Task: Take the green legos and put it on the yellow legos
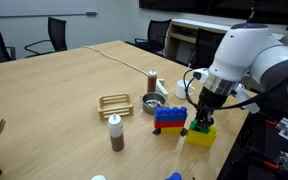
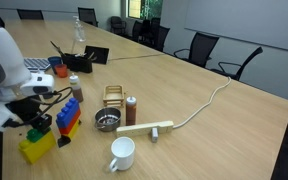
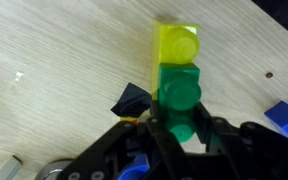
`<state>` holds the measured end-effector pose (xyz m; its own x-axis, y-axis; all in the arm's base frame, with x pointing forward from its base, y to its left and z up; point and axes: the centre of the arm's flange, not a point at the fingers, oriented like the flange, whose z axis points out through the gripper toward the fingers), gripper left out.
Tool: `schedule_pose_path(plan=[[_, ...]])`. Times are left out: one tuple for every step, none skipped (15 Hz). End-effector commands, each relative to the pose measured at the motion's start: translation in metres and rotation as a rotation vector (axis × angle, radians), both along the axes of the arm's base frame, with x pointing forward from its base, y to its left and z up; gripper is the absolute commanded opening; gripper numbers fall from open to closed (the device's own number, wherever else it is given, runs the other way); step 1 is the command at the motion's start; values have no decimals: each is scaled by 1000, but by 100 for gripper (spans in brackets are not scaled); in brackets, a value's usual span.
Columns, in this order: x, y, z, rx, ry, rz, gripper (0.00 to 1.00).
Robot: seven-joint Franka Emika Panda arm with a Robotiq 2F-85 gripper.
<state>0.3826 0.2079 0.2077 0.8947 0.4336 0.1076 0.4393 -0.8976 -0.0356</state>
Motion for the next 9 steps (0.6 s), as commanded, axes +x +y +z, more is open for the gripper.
schedule_pose_path(plan=[[2, -2, -15, 5, 14, 11, 61], [1, -2, -18, 7, 24, 13, 67], [-1, 0, -20, 6, 33, 13, 73], [-3, 1, -22, 18, 43, 10, 81], [-4, 4, -22, 20, 45, 12, 87], [0, 5, -18, 19, 39, 11, 95], [4, 7, -12, 24, 25, 10, 99], [8, 8, -6, 29, 7, 8, 100], [13, 9, 1, 32, -10, 5, 100]])
